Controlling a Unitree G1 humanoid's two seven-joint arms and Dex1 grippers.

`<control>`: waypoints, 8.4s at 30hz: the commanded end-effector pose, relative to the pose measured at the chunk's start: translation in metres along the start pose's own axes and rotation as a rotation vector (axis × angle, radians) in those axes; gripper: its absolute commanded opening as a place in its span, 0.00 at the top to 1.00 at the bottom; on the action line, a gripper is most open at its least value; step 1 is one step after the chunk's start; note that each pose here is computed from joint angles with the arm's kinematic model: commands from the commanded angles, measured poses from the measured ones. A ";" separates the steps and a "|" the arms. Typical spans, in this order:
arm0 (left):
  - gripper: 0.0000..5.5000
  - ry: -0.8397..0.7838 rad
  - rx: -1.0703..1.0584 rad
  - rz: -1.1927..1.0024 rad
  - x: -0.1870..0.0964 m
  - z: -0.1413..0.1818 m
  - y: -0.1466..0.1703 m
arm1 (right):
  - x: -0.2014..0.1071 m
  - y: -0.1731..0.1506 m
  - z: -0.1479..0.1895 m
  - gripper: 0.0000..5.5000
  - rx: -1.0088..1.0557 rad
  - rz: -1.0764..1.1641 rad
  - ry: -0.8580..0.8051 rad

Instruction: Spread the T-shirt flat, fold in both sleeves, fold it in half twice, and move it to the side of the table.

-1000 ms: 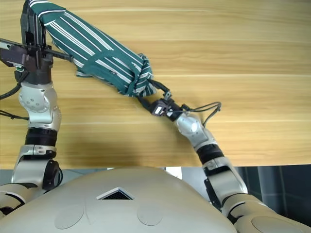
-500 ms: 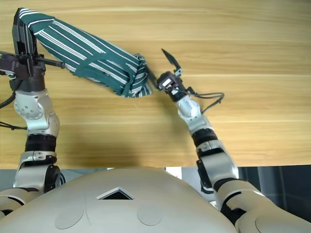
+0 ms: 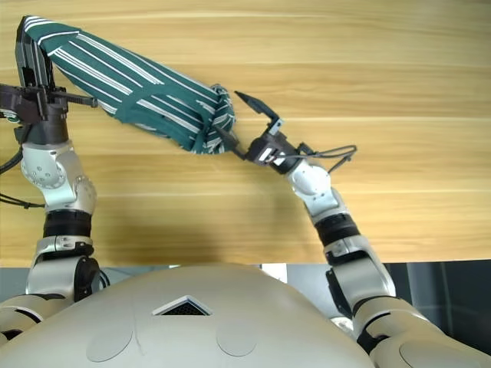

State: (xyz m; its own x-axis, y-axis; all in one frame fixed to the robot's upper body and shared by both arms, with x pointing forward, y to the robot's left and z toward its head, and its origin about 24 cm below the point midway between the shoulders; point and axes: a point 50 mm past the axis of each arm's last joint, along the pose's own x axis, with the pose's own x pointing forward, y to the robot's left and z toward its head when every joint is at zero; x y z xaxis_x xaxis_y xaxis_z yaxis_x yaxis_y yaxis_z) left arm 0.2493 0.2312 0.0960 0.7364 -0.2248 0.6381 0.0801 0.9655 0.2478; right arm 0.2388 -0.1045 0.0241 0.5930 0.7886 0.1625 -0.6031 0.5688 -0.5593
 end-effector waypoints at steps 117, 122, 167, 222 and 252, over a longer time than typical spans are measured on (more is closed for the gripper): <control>1.00 -0.104 -0.067 0.003 0.026 -0.016 -0.013 | -0.006 0.046 -0.023 0.35 -0.678 0.284 0.272; 1.00 -0.125 -0.077 -0.038 0.032 -0.012 -0.025 | -0.003 0.061 -0.009 0.35 -0.767 0.403 0.206; 1.00 -0.152 -0.103 -0.108 0.046 -0.012 -0.040 | 0.049 0.075 0.006 0.35 -0.278 0.191 0.131; 1.00 -0.051 -0.001 0.158 0.015 -0.024 0.017 | -0.045 0.061 -0.090 0.35 -0.292 -0.042 0.709; 1.00 0.005 0.030 0.221 -0.004 -0.027 0.028 | -0.107 0.075 -0.094 0.60 -0.372 0.030 0.784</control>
State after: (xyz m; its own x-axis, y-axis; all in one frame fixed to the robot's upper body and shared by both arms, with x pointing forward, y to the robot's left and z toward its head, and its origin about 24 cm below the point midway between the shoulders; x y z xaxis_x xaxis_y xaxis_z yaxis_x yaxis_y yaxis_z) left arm 0.2713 0.2558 0.0791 0.7486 -0.0356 0.6621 -0.0624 0.9903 0.1238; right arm 0.2713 -0.0764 -0.0214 0.8614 0.4939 0.1183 -0.2380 0.5984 -0.7650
